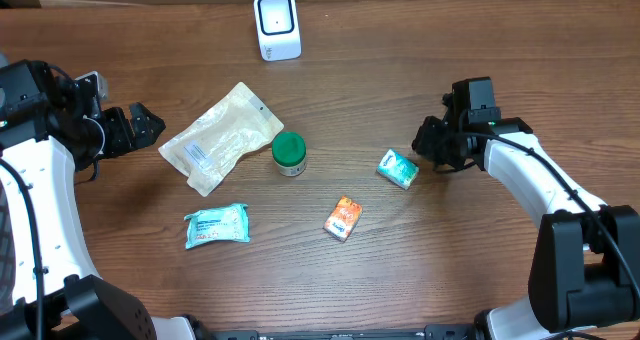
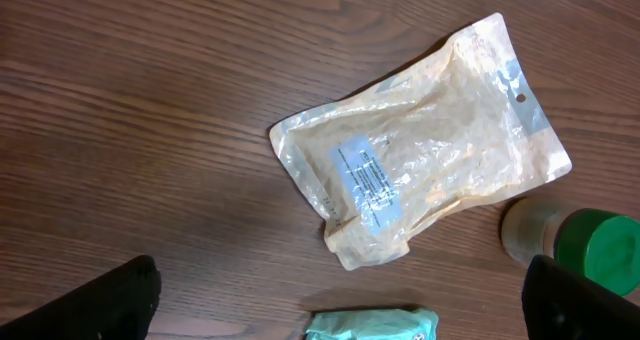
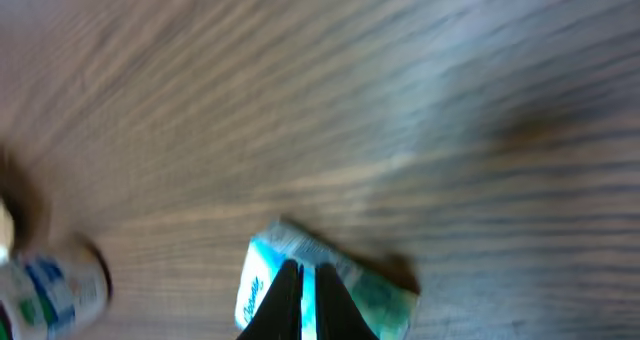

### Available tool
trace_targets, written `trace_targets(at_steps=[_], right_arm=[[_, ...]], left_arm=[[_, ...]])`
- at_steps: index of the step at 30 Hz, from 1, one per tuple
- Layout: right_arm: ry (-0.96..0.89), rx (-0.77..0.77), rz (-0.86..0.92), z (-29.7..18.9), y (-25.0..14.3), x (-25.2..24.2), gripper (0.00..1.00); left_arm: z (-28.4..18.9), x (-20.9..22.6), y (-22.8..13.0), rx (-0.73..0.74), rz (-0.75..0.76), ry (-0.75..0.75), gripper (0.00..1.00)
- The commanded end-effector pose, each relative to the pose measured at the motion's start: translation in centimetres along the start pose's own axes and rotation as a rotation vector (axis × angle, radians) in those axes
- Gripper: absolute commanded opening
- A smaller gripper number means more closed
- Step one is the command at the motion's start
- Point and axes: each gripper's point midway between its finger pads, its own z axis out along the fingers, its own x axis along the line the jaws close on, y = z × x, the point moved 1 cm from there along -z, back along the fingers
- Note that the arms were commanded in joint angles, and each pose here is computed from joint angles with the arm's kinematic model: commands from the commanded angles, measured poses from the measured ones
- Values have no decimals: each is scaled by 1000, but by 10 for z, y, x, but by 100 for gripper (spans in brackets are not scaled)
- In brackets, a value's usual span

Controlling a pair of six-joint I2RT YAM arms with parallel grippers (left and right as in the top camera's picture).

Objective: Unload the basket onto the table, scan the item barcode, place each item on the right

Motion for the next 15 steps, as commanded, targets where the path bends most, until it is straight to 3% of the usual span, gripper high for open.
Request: trace_targets(at_steps=[1,15], right_arm=[[-19,-57,67,1,11,8,4],[5,3,82,34,-6,24,4]], left_arm=[[-3,-4,0,-10,-4,-11,99],[-3,-4,0,-10,-4,-11,99]])
